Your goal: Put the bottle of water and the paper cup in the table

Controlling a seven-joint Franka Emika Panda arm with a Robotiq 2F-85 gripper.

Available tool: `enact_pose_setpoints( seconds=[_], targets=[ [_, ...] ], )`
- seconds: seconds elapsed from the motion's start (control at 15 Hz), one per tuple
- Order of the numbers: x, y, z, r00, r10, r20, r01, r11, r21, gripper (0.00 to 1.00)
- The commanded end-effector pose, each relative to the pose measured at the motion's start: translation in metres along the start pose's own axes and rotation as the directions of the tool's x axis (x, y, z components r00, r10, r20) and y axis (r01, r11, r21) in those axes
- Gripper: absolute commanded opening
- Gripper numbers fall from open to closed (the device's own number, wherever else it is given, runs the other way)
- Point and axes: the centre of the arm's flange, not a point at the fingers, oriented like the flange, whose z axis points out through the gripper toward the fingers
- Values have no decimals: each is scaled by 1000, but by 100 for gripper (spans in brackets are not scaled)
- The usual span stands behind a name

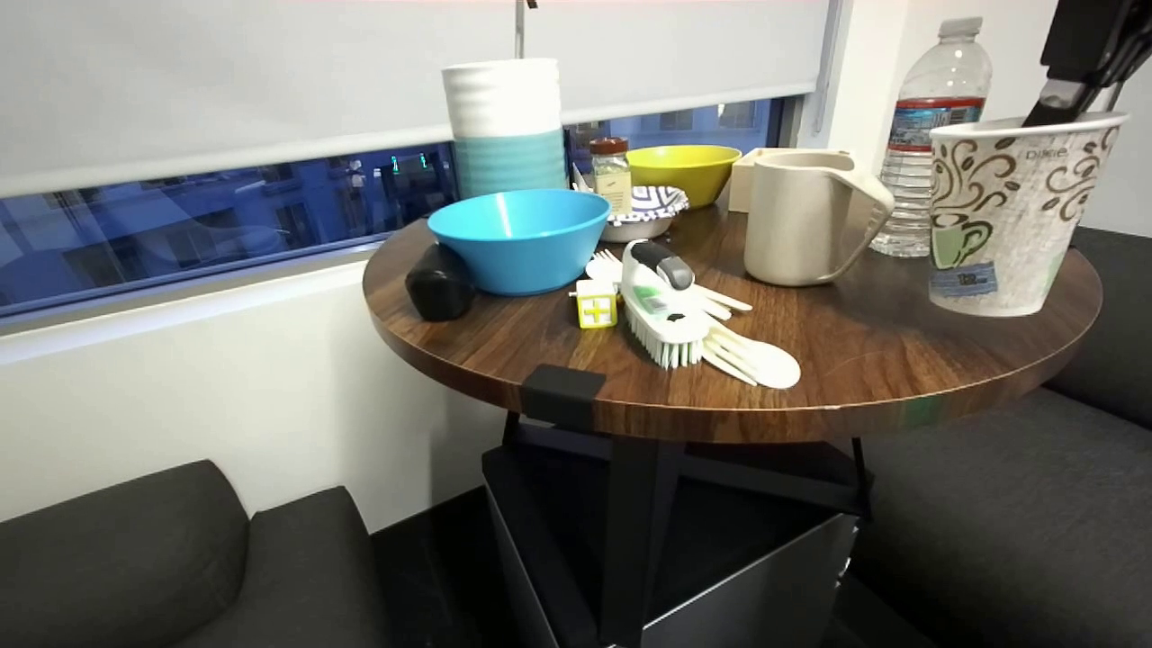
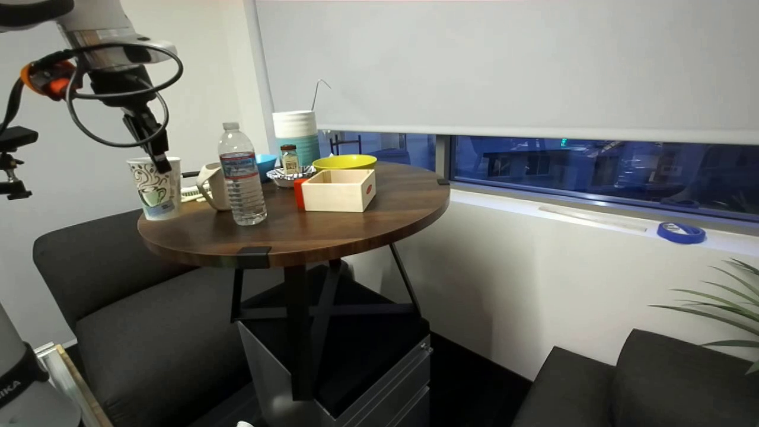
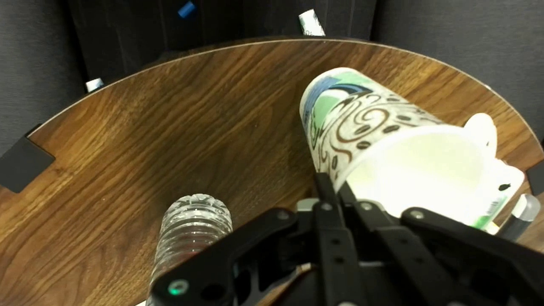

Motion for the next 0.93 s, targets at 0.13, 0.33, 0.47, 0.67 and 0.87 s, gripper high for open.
enact_pose_setpoints(
  seconds=[0.13,0.33,0.47,0.67,0.87],
  targets=[
    [-2,-1,10,999,-40,-17,41,999,34,28],
    [0,1,0,998,-48,-34,49,998,50,42],
    [1,5,-9,997,-55,-51,57,997,49,56],
    [3,10,-28,994,-72,-84,77,996,49,77],
    [8,15,-63,987,-96,-126,109,989,102,97]
  ],
)
